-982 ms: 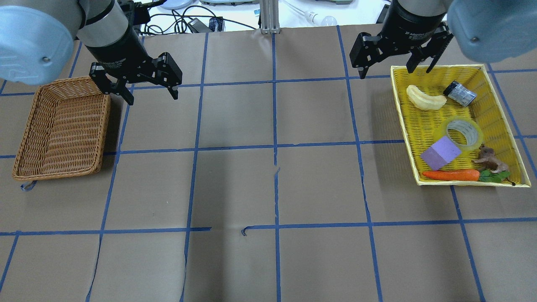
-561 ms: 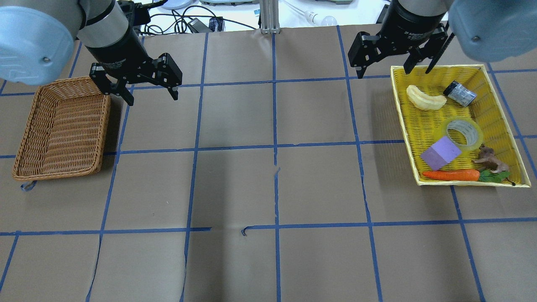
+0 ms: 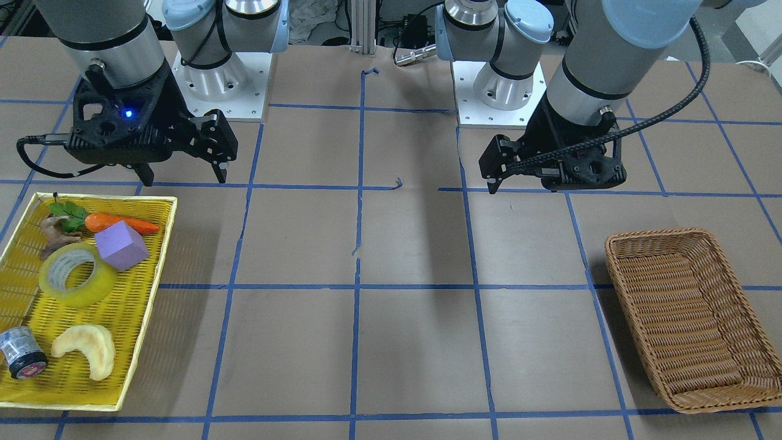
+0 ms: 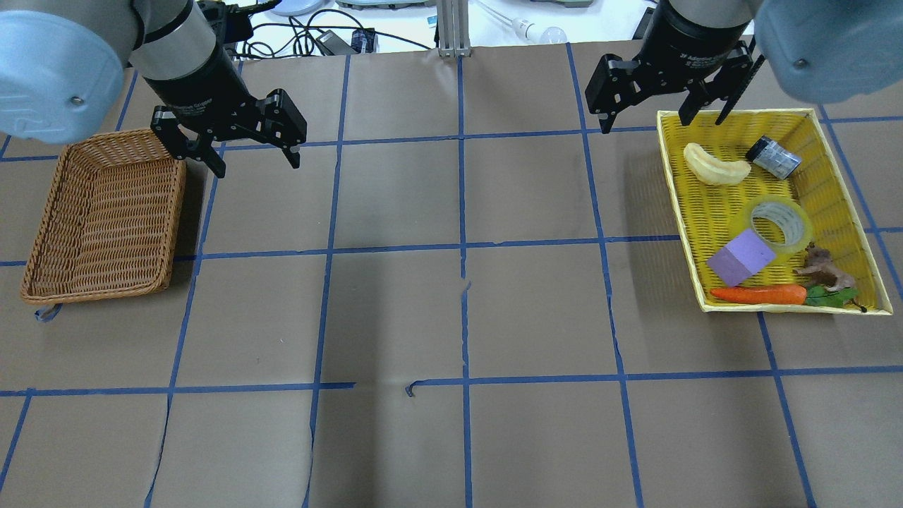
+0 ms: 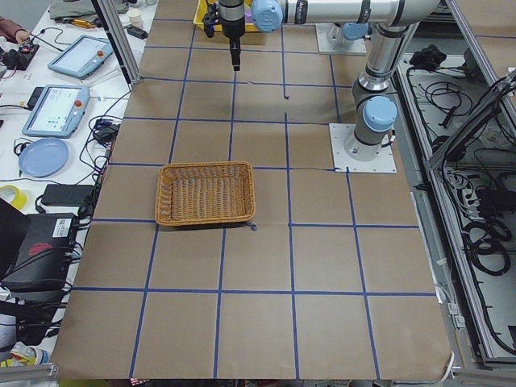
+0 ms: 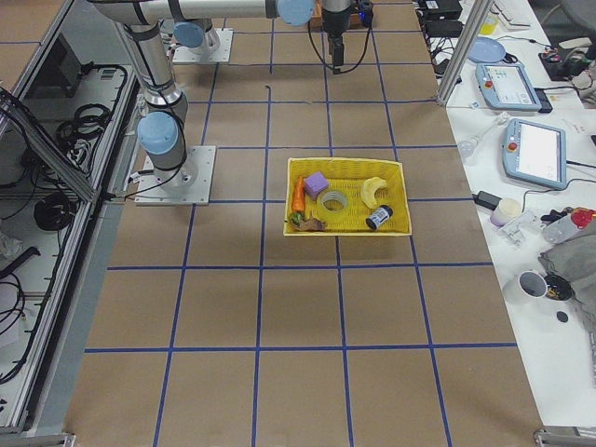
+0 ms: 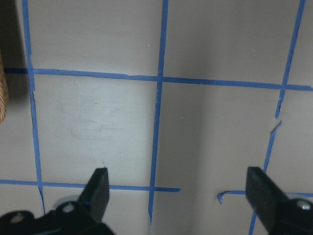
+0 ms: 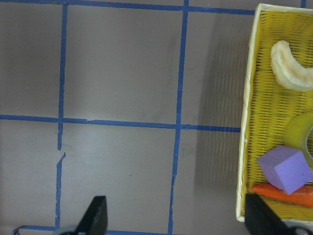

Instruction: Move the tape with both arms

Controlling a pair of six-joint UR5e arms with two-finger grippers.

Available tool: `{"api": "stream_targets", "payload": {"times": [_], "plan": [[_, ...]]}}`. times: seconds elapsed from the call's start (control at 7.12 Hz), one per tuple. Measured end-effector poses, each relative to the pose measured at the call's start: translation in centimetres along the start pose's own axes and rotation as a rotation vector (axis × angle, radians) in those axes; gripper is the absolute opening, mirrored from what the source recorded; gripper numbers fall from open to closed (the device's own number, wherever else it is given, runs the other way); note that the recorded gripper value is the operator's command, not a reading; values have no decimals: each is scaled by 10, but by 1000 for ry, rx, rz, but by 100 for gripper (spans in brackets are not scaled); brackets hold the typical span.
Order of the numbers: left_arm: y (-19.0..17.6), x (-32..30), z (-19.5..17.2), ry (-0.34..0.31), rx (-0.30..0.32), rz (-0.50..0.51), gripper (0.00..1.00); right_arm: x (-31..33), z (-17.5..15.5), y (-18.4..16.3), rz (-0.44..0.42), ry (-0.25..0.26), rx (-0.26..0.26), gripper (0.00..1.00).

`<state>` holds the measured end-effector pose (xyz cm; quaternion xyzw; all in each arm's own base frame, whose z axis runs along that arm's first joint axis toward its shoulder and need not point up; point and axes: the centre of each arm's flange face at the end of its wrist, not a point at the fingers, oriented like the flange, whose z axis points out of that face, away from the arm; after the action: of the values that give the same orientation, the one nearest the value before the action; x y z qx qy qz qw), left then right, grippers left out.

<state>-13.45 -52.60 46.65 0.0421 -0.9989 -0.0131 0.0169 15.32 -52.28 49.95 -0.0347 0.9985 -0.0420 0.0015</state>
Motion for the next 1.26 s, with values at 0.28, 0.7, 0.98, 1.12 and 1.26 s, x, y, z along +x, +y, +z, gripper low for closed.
{"api": "stream_targets", "payload": {"times": [0.28,0.7,0.98,1.12,1.26], "plan": [[0,0,0,2,1,0,100,2,0,-3,3,4,-3,100],[1,0,-1,-3,0,1,100,42,-4,-16,35,13,-69,97],[1,0,-1,-5,-2,2,100,87,2,-26,-59,5,-96,96],[1,1,-1,-5,-2,3,100,128,10,-28,-134,-9,-110,95],[2,2,0,-5,-3,5,100,173,24,-27,-203,-21,-115,95]]}}
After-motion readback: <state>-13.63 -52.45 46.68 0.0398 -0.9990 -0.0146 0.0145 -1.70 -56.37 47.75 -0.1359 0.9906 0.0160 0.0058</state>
